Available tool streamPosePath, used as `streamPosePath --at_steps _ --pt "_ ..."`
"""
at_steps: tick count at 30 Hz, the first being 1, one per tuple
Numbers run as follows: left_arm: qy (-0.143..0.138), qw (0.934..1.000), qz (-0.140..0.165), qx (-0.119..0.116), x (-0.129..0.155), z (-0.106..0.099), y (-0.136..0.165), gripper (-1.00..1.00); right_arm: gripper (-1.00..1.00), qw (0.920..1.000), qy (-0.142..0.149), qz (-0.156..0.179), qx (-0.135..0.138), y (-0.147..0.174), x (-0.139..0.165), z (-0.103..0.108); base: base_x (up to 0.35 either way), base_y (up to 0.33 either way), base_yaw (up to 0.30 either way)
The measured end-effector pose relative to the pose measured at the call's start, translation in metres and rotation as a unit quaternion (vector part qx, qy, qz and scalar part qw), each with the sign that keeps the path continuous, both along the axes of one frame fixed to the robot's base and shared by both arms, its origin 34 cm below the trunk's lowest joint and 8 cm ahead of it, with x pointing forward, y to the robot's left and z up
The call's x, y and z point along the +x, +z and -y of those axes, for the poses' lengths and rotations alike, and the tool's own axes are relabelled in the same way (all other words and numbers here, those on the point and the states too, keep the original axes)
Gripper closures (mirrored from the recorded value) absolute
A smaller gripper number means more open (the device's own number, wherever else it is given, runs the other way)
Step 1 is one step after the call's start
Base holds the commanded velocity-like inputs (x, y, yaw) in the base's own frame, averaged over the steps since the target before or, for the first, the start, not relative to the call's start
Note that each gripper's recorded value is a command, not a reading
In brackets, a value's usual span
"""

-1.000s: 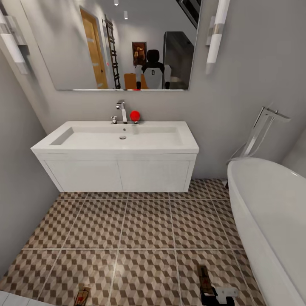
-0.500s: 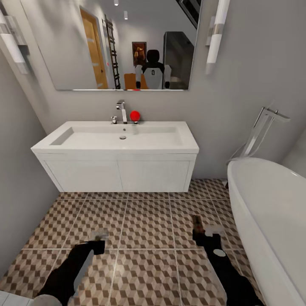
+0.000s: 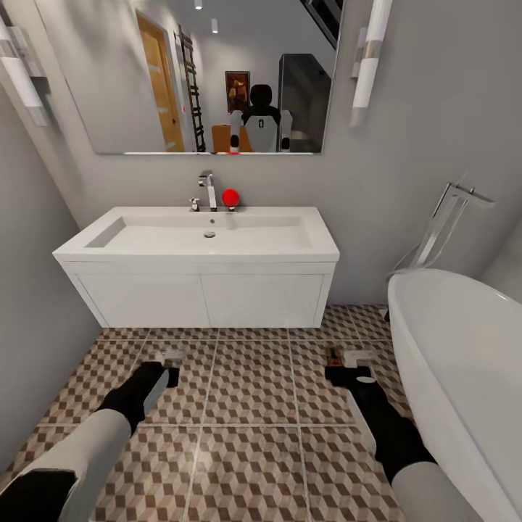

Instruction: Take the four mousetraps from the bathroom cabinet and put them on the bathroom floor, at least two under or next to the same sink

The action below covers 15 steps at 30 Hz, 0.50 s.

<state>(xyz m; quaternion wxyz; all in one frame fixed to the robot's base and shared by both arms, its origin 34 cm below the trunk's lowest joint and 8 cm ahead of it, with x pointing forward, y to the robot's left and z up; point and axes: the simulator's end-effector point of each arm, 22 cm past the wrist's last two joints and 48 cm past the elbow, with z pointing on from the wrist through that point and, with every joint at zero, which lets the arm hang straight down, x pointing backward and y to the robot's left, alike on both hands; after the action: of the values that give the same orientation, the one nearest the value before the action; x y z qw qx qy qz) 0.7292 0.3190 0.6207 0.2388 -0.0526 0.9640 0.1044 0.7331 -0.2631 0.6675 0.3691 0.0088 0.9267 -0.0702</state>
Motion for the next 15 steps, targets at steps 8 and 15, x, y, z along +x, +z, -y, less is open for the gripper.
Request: streamPosePath --at_steps 8,15 --pt "0.0 0.998 0.062 -0.007 -0.008 0.021 -0.029 1.0 1.0 1.0 0.003 -0.002 0.004 0.001 0.001 -0.004 0.0 0.0 0.0" --pt "-0.01 0.9972 0.071 -0.021 -0.005 0.046 -0.028 1.0 1.0 1.0 0.003 0.001 0.003 0.003 0.002 -0.002 0.0 0.0 0.0"
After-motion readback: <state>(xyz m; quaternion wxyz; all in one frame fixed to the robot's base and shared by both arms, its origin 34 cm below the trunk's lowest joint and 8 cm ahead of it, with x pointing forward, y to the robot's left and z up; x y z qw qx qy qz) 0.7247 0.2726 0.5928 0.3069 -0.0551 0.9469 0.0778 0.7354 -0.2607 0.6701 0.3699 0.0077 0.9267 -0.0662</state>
